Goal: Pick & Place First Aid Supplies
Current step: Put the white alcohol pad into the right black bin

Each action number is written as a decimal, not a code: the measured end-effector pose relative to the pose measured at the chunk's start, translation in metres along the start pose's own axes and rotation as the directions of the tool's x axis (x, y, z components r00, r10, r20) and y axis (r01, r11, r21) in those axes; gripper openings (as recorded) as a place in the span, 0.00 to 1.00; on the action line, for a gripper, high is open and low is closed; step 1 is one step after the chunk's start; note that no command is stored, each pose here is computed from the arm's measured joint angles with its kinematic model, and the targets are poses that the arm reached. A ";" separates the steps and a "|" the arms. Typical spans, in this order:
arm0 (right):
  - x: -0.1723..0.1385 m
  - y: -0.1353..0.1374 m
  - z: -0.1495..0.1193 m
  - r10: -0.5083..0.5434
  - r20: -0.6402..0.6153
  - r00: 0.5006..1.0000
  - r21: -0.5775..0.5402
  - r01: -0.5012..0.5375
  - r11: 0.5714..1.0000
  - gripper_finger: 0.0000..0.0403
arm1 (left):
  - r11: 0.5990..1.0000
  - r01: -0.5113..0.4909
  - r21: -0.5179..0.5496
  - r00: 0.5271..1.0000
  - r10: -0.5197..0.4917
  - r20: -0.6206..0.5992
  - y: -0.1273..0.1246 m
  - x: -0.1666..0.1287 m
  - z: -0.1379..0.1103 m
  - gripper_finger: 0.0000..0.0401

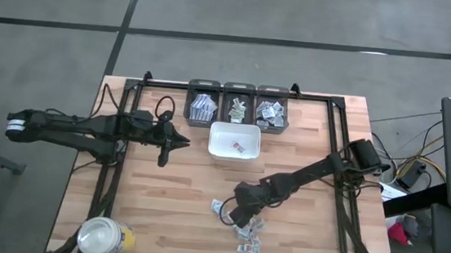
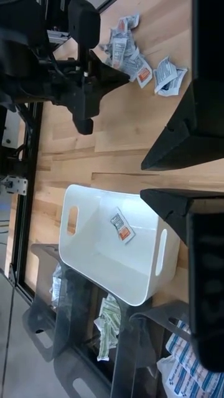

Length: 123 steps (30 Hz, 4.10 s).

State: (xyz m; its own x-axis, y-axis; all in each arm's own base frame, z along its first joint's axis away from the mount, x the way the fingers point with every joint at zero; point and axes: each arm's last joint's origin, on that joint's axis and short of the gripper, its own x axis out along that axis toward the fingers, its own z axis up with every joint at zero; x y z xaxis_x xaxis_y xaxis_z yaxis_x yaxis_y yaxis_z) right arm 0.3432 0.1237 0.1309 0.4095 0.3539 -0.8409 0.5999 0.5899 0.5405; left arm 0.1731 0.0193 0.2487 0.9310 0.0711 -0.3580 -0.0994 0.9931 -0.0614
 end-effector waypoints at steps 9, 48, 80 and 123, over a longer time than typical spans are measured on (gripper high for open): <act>-0.023 0.010 0.001 0.031 0.099 0.995 -0.011 -0.030 0.999 0.02 | 1.000 0.000 0.000 1.000 0.000 0.000 0.000 0.000 0.000 0.14; -0.181 -0.020 0.062 -0.418 0.897 0.144 0.231 0.654 0.720 0.02 | 1.000 0.002 0.010 1.000 -0.002 0.011 0.000 0.000 0.001 0.14; -0.229 -0.196 0.170 -0.537 0.537 0.651 0.258 0.479 0.839 0.02 | 0.999 0.003 -0.043 1.000 -0.003 0.009 0.000 0.000 0.001 0.14; -0.228 -0.195 0.179 -0.424 0.538 0.729 -0.096 0.553 0.828 0.29 | 0.998 0.002 -0.056 1.000 -0.002 0.001 0.000 0.000 0.000 0.14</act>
State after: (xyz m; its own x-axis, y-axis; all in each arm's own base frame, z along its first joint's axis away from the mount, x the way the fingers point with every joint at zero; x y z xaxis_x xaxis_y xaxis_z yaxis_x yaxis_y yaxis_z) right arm 0.2564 -0.2020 0.2229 0.4135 -0.3824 -0.8263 0.6570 0.7536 -0.0200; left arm 0.1727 0.0192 0.2488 0.9315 0.0692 -0.3570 -0.1169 0.9866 -0.1138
